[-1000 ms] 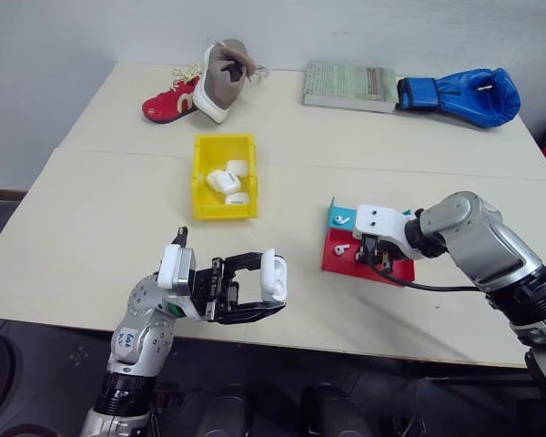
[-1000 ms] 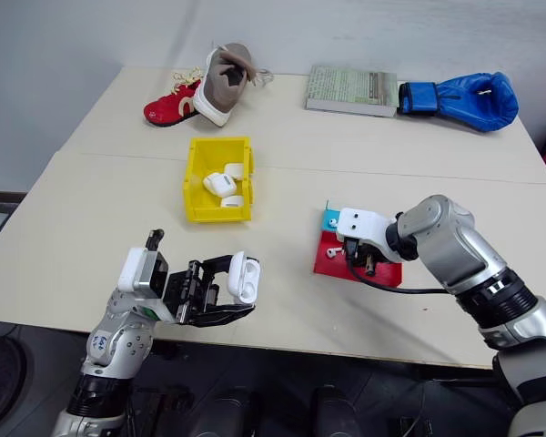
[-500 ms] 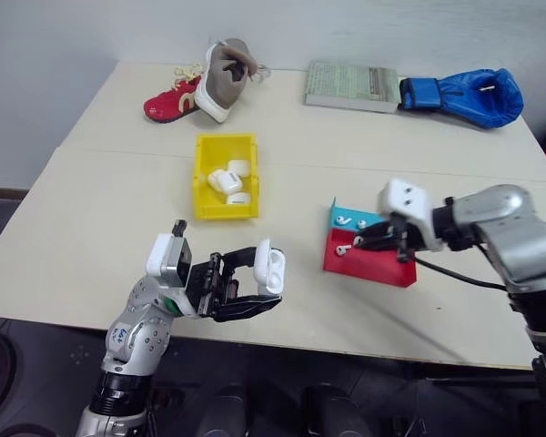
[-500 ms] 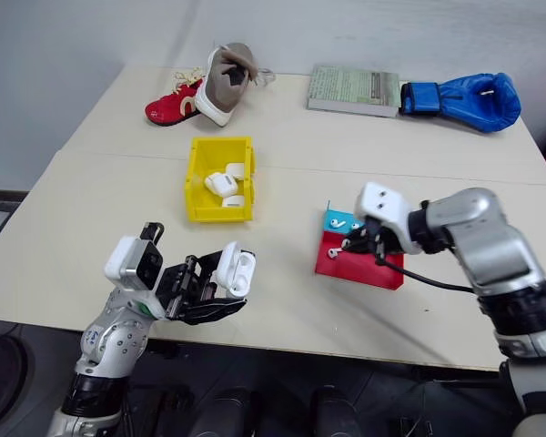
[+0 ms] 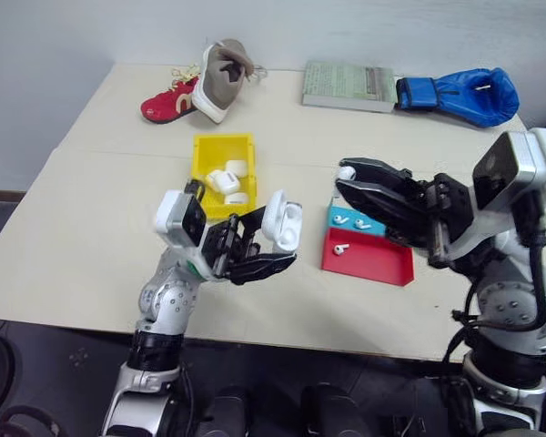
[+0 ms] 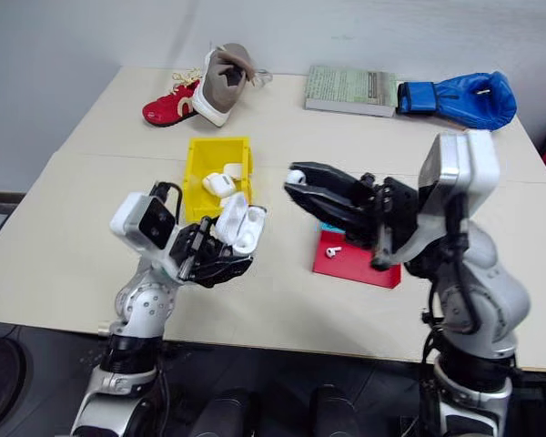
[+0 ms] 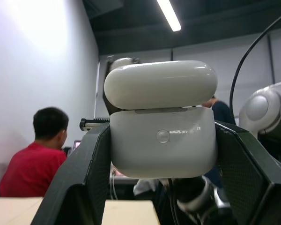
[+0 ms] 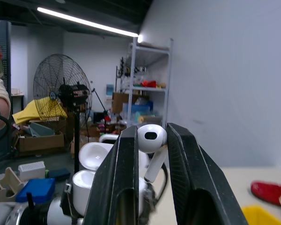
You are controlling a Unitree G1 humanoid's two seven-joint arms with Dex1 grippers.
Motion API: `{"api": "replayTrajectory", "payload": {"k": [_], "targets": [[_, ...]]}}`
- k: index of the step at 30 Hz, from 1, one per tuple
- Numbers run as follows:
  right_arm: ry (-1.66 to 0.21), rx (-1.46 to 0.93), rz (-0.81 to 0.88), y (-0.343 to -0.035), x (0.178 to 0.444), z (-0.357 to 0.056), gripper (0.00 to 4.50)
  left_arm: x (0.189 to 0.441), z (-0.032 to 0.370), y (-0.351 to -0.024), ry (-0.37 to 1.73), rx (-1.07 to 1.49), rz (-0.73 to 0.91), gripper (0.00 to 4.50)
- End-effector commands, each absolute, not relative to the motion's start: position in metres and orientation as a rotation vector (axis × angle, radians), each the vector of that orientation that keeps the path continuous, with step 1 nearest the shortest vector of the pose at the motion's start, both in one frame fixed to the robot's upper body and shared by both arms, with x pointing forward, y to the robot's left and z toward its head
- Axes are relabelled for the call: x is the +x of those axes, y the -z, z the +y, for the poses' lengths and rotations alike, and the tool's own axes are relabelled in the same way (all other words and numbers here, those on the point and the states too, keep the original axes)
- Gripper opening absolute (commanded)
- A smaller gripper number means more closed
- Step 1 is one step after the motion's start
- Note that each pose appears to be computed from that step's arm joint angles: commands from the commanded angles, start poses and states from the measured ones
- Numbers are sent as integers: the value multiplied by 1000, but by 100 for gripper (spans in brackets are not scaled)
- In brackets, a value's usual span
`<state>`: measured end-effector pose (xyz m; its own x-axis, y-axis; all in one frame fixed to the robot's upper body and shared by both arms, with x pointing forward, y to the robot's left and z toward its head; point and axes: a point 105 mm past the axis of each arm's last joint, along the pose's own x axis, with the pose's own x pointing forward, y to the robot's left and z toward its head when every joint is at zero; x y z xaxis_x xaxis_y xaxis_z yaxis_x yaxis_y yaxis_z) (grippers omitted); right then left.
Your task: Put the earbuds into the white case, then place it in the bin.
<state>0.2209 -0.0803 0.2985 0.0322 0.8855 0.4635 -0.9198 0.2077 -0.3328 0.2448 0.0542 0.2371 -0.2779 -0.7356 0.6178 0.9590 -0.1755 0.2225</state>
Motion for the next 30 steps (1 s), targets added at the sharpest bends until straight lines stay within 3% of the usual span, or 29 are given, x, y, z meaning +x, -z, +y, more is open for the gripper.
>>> {"api": "replayTrajectory", "payload": {"k": [1,30], "targets": [[-1369,19,-766,-306,213,-71,44,242,49,-248,1783,-478,-718,278],[-1305,-21,-789,-296,227,-72,44,234,44,-257,1777,-506,-722,278]]}}
